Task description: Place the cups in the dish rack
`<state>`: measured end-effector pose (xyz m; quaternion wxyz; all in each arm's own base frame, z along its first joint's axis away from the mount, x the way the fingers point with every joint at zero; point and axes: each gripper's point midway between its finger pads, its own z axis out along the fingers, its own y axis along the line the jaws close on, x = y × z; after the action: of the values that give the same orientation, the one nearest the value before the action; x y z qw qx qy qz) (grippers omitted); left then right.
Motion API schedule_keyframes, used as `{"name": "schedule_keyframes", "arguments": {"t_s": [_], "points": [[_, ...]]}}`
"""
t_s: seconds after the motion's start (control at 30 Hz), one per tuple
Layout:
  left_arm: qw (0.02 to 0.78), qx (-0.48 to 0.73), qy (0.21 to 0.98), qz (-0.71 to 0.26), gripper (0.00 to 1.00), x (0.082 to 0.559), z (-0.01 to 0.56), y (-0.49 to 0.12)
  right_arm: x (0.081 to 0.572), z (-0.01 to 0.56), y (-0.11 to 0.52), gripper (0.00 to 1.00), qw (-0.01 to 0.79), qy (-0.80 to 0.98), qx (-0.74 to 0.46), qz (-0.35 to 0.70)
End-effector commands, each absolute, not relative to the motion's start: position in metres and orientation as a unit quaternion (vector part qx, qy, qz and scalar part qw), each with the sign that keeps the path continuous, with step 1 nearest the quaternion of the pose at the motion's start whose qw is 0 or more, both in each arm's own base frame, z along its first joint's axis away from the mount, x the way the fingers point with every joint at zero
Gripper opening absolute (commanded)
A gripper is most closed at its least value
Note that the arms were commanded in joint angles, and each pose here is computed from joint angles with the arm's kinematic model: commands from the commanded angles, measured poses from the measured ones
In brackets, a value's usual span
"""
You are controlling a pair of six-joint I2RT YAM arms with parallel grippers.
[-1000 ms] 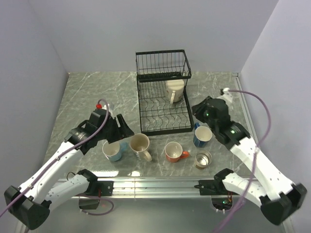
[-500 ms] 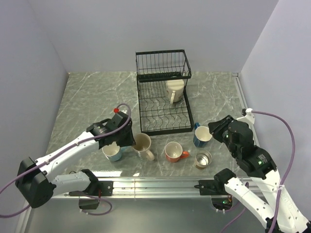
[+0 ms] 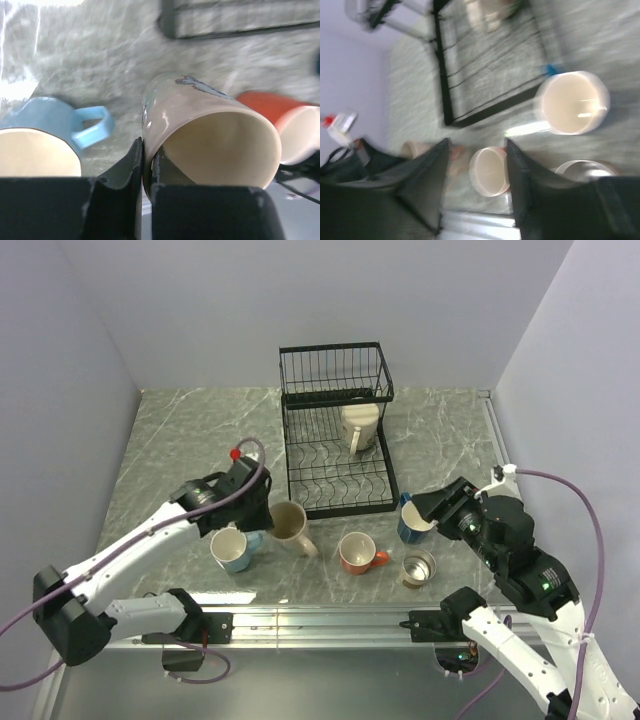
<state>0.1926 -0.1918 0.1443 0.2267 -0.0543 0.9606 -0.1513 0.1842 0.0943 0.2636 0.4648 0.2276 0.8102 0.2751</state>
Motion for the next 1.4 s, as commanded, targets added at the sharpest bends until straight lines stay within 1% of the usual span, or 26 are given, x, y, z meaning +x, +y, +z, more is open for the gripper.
{"name": "schedule_keyframes", "arguments": {"t_s": [0.0, 0.07, 0.1, 0.13, 0.2, 0.23, 0.3, 0.33, 0.37, 0.4, 0.43, 0.47, 0.5, 0.6, 0.87, 1.03, 1.1, 1.2, 1.23, 1.27, 1.37], "points": [[0.339, -0.05, 0.89, -0.302, 0.0, 0.217, 0.257, -0.224, 0.177, 0.317, 0.146, 0.67, 0.45, 0.768, 0.16, 0.427], [0.366, -0.057, 0.857, -0.359, 0.0, 0.214, 0.292, -0.227, 0.174, 0.328, 0.163, 0.73, 0.428, 0.757, 0.145, 0.472], [0.389, -0.053, 0.828, -0.399, 0.0, 0.217, 0.315, -0.235, 0.176, 0.341, 0.174, 0.76, 0.414, 0.744, 0.149, 0.503], [0.407, -0.054, 0.808, -0.423, 0.0, 0.213, 0.333, -0.233, 0.17, 0.345, 0.185, 0.81, 0.388, 0.741, 0.134, 0.531], [0.436, -0.061, 0.778, -0.449, 0.0, 0.215, 0.348, -0.231, 0.174, 0.359, 0.2, 0.8, 0.354, 0.724, 0.147, 0.574], [0.462, -0.061, 0.744, -0.478, 0.0, 0.21, 0.371, -0.227, 0.17, 0.362, 0.207, 0.79, 0.333, 0.722, 0.142, 0.59], [0.498, -0.09, 0.723, -0.47, 0.0, 0.22, 0.374, -0.215, 0.175, 0.365, 0.214, 0.78, 0.3, 0.72, 0.172, 0.602], [0.525, -0.094, 0.689, -0.49, 0.0, 0.218, 0.395, -0.209, 0.175, 0.372, 0.216, 0.78, 0.293, 0.716, 0.176, 0.609], [0.533, -0.094, 0.683, -0.49, 0.0, 0.22, 0.389, -0.208, 0.174, 0.374, 0.221, 0.78, 0.278, 0.715, 0.177, 0.616], [0.555, -0.103, 0.653, -0.505, 0.0, 0.219, 0.405, -0.202, 0.178, 0.379, 0.226, 0.77, 0.261, 0.709, 0.19, 0.627], [0.559, -0.105, 0.646, -0.508, 0.0, 0.22, 0.406, -0.202, 0.179, 0.382, 0.229, 0.77, 0.251, 0.704, 0.193, 0.635], [0.561, -0.102, 0.644, -0.51, 0.0, 0.221, 0.403, -0.203, 0.18, 0.383, 0.237, 0.77, 0.222, 0.702, 0.205, 0.645], [0.562, -0.101, 0.642, -0.511, 0.0, 0.222, 0.404, -0.204, 0.182, 0.394, 0.24, 0.76, 0.222, 0.685, 0.2, 0.665], [0.563, -0.103, 0.629, -0.526, 0.0, 0.224, 0.407, -0.209, 0.188, 0.396, 0.255, 0.73, 0.184, 0.669, 0.211, 0.688], [0.57, -0.124, 0.586, -0.562, 0.0, 0.229, 0.419, -0.211, 0.19, 0.387, 0.284, 0.67, 0.146, 0.695, 0.205, 0.674], [0.577, -0.125, 0.578, -0.564, 0.0, 0.229, 0.429, -0.21, 0.192, 0.363, 0.275, 0.64, 0.155, 0.716, 0.234, 0.639], [0.582, -0.123, 0.574, -0.563, 0.0, 0.227, 0.436, -0.208, 0.19, 0.354, 0.273, 0.63, 0.15, 0.712, 0.242, 0.642], [0.582, -0.113, 0.588, -0.55, 0.0, 0.23, 0.436, -0.211, 0.187, 0.35, 0.27, 0.61, 0.146, 0.708, 0.247, 0.645], [0.585, -0.109, 0.589, -0.546, 0.0, 0.229, 0.439, -0.21, 0.187, 0.35, 0.268, 0.61, 0.152, 0.71, 0.248, 0.641], [0.583, -0.11, 0.595, -0.542, 0.0, 0.23, 0.436, -0.21, 0.19, 0.351, 0.262, 0.62, 0.175, 0.711, 0.25, 0.634], [0.584, -0.111, 0.59, -0.547, 0.0, 0.227, 0.439, -0.208, 0.189, 0.355, 0.258, 0.62, 0.183, 0.716, 0.248, 0.627]]}}
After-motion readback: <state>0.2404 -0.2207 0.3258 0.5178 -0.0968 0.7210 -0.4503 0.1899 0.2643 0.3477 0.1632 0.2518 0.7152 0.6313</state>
